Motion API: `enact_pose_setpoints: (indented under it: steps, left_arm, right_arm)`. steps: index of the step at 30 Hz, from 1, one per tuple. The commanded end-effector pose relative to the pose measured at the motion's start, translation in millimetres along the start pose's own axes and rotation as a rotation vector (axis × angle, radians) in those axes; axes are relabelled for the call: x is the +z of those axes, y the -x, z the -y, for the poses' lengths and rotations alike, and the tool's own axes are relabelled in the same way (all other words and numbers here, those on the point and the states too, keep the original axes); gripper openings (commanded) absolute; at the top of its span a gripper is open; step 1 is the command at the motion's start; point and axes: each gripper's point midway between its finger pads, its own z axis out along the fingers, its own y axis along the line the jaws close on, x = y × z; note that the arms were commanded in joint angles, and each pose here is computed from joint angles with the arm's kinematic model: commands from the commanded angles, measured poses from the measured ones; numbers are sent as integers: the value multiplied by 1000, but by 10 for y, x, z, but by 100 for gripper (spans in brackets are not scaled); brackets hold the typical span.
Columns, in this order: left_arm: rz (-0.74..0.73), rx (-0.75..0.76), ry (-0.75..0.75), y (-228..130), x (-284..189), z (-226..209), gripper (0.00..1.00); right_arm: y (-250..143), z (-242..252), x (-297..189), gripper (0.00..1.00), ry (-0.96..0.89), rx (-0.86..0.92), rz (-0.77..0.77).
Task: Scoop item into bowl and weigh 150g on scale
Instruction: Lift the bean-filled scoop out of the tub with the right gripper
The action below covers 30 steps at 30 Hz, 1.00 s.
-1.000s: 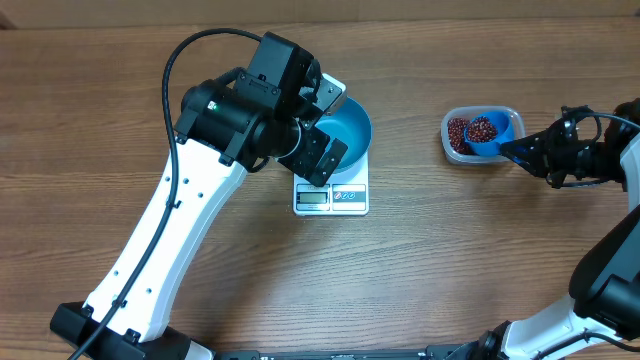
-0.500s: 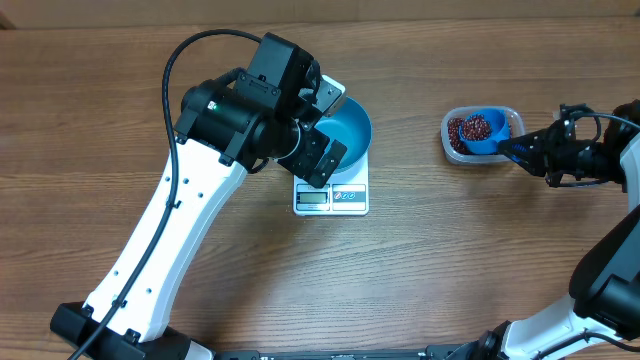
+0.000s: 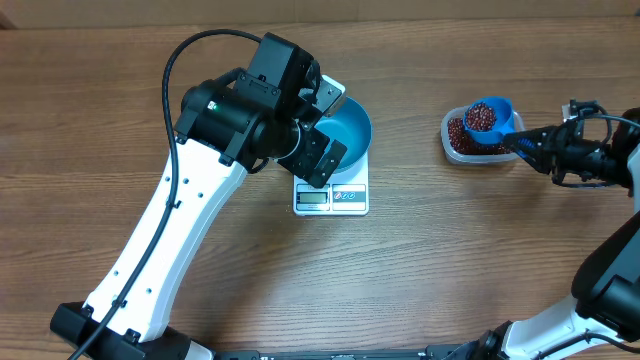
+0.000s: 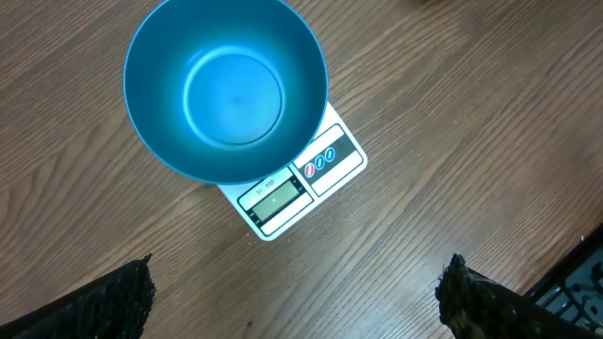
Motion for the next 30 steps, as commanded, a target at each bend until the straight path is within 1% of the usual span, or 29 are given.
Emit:
enact_pose_setpoints:
  steps: [1, 5, 6, 7, 8, 10, 11, 13, 15, 16, 21, 30]
  left_arm:
    - [-20, 13, -13, -31, 58, 7, 100]
    - [-19, 15, -14, -30, 58, 12, 99]
    - [-20, 15, -14, -30, 59, 15, 98]
    - [-20, 15, -14, -30, 59, 15, 93]
    - [-20, 15, -14, -30, 59, 15, 84]
    - [-20, 15, -14, -30, 59, 15, 59]
    - [-20, 15, -14, -30, 59, 15, 50]
    - [-20, 15, -14, -31, 59, 15, 28]
    - [-20, 16, -14, -31, 59, 15, 10]
    - [-20, 16, -14, -31, 59, 15, 4]
    - [-30, 47, -16, -58, 87, 14, 4]
    - [-83, 79, -31, -212, 350, 43, 4]
  right_arm:
    - [12, -153, -13, 4, 110, -55, 14]
    - [8, -242, -25, 4, 161, -93, 21]
    - [7, -264, -29, 4, 173, -104, 23]
    - [5, -289, -34, 4, 188, -116, 25]
    - [4, -310, -38, 4, 200, -127, 28]
    - [7, -346, -46, 4, 221, -142, 33]
    - [9, -364, -50, 4, 232, -148, 36]
    - [12, -376, -53, 4, 239, -149, 38]
    - [11, -377, -53, 4, 239, -153, 39]
    - [12, -375, -53, 4, 238, -152, 38]
    - [10, -377, -53, 4, 238, -173, 41]
    - [12, -378, -53, 4, 239, -175, 41]
